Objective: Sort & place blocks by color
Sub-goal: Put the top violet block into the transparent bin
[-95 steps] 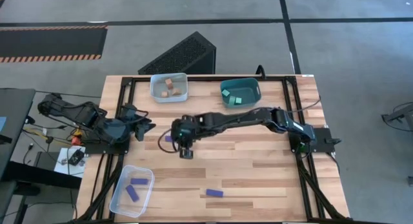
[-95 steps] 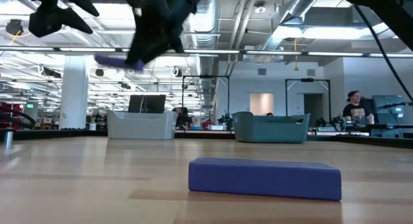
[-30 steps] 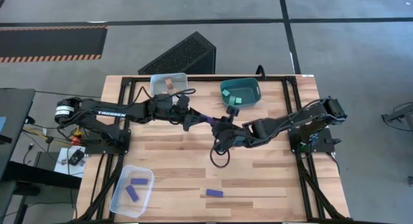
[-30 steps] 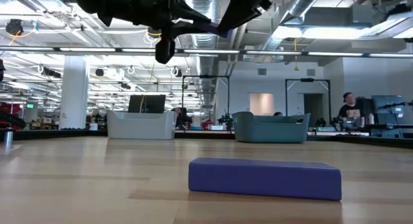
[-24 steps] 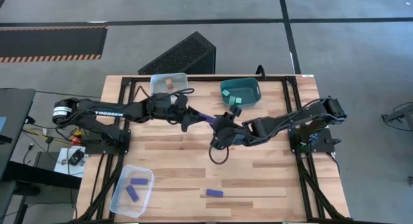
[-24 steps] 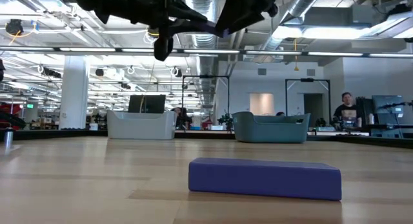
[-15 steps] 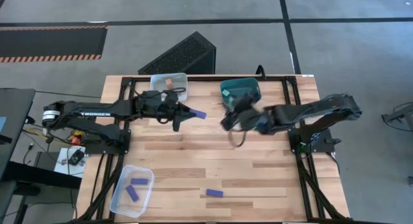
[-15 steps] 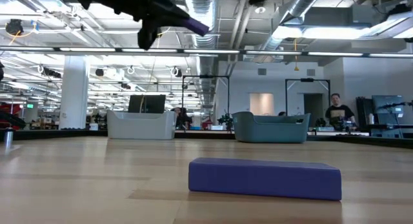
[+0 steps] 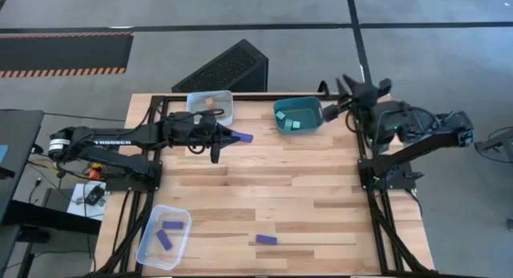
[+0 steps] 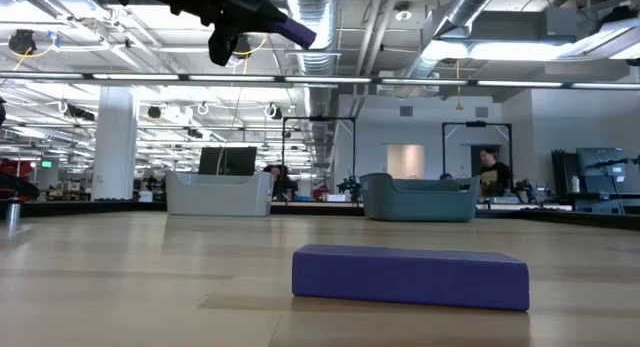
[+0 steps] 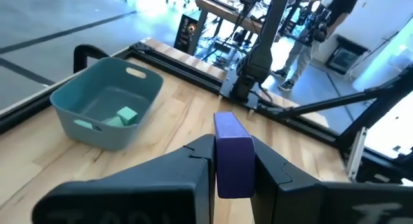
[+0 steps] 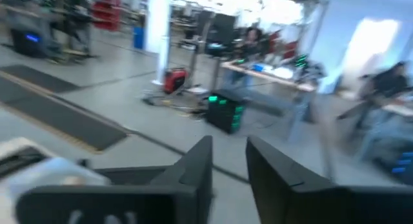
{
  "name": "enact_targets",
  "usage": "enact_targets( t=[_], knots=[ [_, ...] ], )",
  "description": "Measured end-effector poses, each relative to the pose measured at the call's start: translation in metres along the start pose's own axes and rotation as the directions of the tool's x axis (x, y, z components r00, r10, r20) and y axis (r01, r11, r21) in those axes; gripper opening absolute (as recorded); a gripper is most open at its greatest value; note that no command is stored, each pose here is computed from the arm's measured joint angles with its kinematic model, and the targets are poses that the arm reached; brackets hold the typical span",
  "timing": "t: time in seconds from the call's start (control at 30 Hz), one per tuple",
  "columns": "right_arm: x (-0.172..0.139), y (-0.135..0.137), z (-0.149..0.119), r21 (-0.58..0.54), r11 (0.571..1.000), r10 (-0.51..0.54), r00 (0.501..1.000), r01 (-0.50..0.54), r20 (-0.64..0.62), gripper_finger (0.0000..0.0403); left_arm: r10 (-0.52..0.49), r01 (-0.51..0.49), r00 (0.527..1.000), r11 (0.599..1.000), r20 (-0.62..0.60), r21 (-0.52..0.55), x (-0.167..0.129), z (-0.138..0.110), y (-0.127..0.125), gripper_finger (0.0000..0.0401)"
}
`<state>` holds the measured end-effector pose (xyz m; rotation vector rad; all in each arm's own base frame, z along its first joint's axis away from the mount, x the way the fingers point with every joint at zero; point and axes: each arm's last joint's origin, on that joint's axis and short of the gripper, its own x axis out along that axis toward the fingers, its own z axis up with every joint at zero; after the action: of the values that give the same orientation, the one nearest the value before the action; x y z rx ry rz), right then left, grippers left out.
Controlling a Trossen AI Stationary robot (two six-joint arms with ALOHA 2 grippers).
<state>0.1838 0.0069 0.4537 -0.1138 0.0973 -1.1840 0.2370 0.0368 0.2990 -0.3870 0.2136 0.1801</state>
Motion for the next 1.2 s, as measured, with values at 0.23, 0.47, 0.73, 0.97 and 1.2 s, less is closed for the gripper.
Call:
enact_targets(
  t=[0.23, 0.47, 0.73, 0.97, 1.2],
  knots=[
    [0.022, -0.035, 0.000, 0.003, 1.000, 0.030, 0.999, -0.030, -0.016, 0.0012, 0.025, -0.026, 0.999, 0.999, 0.022, 0.036, 0.000, 0.001, 0.001, 0.0032],
    [0.033, -0.054, 0.013, 0.071, 0.992, 0.097, 0.992, -0.103, 0.075, 0.0021, 0.030, -0.033, 0.998, 0.999, 0.058, 0.044, -0.002, 0.004, -0.002, 0.0032],
    [0.037, -0.080, 0.039, -0.002, 0.969, -0.242, 0.957, 0.246, 0.162, 0.0009, -0.031, 0.000, 0.992, 0.971, 0.126, 0.240, -0.016, 0.019, -0.020, 0.0032],
    [0.052, -0.090, 0.031, 0.026, 0.960, -0.281, 0.949, 0.280, 0.144, 0.0004, -0.006, -0.025, 0.992, 0.970, 0.126, 0.241, -0.016, 0.018, -0.020, 0.0030],
    [0.061, -0.077, -0.020, 0.095, 0.995, 0.027, 0.988, -0.013, -0.151, 0.0003, 0.010, -0.009, 1.000, 0.965, -0.005, 0.262, -0.033, 0.008, -0.023, 0.0030]
  ],
)
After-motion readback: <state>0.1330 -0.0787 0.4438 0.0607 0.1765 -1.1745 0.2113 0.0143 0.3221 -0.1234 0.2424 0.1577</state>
